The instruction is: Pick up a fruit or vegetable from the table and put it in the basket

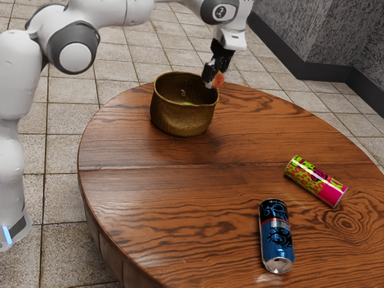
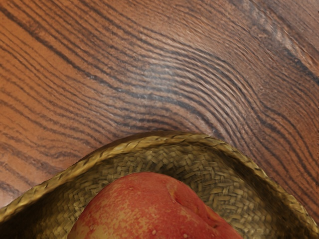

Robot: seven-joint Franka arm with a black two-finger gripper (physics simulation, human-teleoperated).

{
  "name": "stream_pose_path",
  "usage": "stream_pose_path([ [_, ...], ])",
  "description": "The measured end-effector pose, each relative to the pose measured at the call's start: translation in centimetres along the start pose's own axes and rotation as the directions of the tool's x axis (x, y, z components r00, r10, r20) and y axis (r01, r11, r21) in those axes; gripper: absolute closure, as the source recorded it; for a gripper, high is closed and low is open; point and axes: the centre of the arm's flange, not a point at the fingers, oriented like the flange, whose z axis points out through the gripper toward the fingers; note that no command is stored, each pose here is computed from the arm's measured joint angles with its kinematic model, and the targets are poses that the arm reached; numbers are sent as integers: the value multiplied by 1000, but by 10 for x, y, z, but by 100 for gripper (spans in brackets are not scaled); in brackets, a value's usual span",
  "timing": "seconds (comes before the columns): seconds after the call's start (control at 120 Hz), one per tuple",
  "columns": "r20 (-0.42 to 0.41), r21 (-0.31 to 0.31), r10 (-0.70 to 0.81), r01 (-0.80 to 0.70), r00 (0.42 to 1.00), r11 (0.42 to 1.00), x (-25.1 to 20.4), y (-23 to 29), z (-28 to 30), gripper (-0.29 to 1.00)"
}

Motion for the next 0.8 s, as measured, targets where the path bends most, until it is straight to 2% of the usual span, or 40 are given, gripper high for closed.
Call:
stream_pose_path([
  [0.15, 38, -50, -26, 27, 999, 998, -18, -5, 16, 43],
  [0.283, 61, -62, -73, 77, 995, 995, -46, -16, 20, 44],
  [0.642, 100, -117, -103, 114, 990, 987, -77, -10, 38, 45],
  [0.8, 102, -135, -91, 104, 991, 985, -77, -12, 45, 16],
])
